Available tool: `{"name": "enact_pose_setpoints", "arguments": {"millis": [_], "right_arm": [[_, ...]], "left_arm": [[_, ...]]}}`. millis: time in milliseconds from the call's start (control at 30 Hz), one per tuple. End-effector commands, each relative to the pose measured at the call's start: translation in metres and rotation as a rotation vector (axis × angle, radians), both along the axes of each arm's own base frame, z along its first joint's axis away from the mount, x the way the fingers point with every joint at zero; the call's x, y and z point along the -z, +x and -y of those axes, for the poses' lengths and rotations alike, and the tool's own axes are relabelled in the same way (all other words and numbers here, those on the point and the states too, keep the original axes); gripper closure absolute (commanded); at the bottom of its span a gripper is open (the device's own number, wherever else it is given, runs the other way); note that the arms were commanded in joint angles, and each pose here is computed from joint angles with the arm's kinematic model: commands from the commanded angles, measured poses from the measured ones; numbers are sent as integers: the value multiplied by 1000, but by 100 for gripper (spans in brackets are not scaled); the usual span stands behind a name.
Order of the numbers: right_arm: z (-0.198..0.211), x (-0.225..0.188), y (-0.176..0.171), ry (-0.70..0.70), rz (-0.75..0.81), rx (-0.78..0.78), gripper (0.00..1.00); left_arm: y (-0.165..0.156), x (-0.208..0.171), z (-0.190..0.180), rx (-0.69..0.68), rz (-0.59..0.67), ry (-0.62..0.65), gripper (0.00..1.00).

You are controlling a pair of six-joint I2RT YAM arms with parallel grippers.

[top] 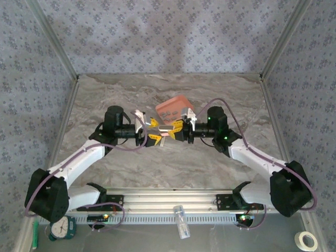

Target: Load the staples into the stapler

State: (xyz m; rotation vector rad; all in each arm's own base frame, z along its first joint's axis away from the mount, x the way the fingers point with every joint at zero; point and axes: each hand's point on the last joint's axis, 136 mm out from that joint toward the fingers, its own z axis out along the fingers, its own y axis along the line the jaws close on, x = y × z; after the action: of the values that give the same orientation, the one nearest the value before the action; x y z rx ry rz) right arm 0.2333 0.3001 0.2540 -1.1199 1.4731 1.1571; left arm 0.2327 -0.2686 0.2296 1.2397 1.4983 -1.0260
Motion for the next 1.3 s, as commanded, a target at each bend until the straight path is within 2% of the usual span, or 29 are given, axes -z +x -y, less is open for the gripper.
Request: {"name": "enact_pose_setpoints", "arguments": {"millis": [0,233,467,700,767,833,900,1100,1267], "right_arm": [[-6,-18,-6,66,75,-81,98],[-11,-24,-3,106,83,-104,98],[-11,-25,-3,115,90,-104,98],[-11,-23,-3,114,80,-101,98],[-10,-19,-3,103,65,-92,92],[-6,-11,0,70,37,-48,69],[1,-3,5,10,10,13,54],[17,10,-1,-213,67,97,43],[5,9,-6,-269,91,57,40]], "left_arm": [[-10,-9,6,63,-9,-53,35],[-11,-12,7,79,0,-58,49],[-15,-9,7,94,-7,-50,52],[-16,-11,7,98,-8,-50,67],[-15,-11,6,91,0,-39,73],[-12,-6,3,66,4,4,82],[-10,0,-1,51,21,70,86],[-19,25,-17,72,116,348,91],[-21,35,-25,95,170,482,92]]}}
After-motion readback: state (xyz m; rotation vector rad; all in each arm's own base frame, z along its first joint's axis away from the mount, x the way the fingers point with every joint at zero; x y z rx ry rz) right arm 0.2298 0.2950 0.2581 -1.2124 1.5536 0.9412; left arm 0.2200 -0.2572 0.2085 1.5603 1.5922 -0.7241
